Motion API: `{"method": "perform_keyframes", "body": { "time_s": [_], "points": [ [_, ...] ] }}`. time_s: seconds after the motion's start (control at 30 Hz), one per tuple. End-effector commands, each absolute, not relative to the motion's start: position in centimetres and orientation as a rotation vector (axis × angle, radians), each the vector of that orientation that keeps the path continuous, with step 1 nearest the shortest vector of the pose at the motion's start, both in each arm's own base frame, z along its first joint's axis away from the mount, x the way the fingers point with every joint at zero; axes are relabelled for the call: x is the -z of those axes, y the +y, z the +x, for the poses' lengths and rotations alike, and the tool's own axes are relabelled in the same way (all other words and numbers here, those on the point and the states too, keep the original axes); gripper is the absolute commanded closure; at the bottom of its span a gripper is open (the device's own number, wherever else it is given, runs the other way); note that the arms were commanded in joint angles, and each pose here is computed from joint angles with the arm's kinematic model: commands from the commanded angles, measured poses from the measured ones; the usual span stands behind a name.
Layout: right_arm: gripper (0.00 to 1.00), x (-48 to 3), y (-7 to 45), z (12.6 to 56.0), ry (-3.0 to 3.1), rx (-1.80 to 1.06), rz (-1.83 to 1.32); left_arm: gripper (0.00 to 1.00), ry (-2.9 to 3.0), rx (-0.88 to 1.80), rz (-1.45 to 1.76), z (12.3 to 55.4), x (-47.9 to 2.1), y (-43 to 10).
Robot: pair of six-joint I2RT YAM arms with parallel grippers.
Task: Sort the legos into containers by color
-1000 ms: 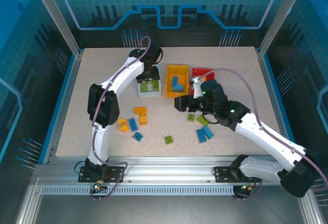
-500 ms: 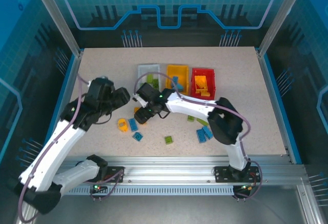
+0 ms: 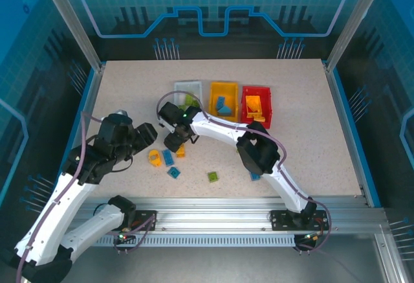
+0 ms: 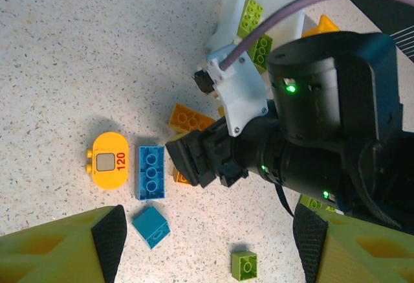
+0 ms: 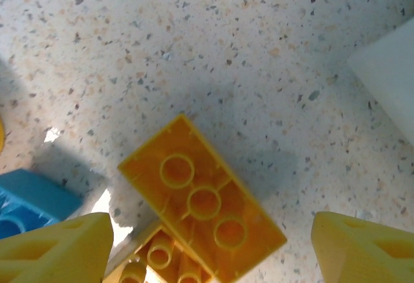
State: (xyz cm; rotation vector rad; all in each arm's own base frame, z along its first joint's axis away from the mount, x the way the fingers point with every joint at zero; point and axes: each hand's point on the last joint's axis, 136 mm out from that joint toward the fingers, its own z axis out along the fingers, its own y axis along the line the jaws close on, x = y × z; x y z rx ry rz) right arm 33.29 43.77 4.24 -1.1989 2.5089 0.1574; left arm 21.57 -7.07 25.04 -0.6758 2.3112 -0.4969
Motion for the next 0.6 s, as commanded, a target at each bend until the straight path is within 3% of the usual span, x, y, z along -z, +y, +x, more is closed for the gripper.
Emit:
{"method": "perform_keyframes", "body": {
  "time_s": [0.0, 0.23, 0.57],
  "points": [
    [0.19, -2.5, 43.0, 33.2, 2.548, -0.080, -1.253, 0.27, 2.330, 0.532, -0.690, 21.5, -24.7, -7.6],
    [0.26, -2.0, 43.6, 34.0, 2.559, -0.095, -1.229, 0.28, 2.335, 0.544, -0.689, 21.4, -24.7, -7.7],
    [0.59, -3.1, 43.7, 34.8, 2.542, -0.092, -1.174, 0.28, 2.342, 0.569, -0.679, 21.7, -24.2, -8.2]
  ]
}}
